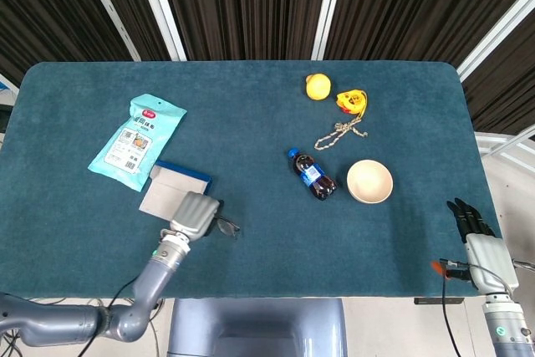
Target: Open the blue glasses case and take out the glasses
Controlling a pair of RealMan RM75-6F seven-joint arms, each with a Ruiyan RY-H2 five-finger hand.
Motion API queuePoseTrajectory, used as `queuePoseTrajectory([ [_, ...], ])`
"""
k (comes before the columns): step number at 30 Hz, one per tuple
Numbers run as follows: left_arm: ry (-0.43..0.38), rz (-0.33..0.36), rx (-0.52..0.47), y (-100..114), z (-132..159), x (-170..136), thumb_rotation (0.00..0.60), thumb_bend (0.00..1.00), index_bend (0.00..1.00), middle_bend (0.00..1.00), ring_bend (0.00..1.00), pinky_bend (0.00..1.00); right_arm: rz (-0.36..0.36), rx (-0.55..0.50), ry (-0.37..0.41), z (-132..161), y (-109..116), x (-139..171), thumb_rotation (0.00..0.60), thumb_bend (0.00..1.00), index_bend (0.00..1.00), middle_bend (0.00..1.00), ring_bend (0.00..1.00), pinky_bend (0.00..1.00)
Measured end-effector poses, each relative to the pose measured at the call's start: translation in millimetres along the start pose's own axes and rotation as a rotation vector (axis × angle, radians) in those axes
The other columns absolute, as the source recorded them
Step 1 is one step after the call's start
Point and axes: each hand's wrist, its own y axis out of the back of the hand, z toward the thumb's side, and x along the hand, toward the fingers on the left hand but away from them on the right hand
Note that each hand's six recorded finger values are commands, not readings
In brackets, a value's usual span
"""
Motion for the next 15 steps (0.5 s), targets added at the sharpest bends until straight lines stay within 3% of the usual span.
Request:
queuePoseTrajectory([
  [3,-0.024,-0.005,-0.004,-3,20,4,0.600,0.49,0.58,1.00,0.95,1.00,0.000,0.000,-0.001,0,0,0,0.600,0.17,0.00,0.00,0.00,0.21],
  [8,-0.036,-0.016,-0.001,-11,43,12,0.600,0.31,0.34,1.00,0.94,1.00,0.000,-0.001,-0.002,-1,0,0,0.600,0.17,0.00,0.00,0.00,0.21],
  [15,-0.029,0.009,-0.007,-5,46,10,0.600,0.27,0.28,0.99,0.88,0.98,-0.002,0.000,-0.001,-1,1,0,0.600,0.17,0.00,0.00,0.00,0.21],
])
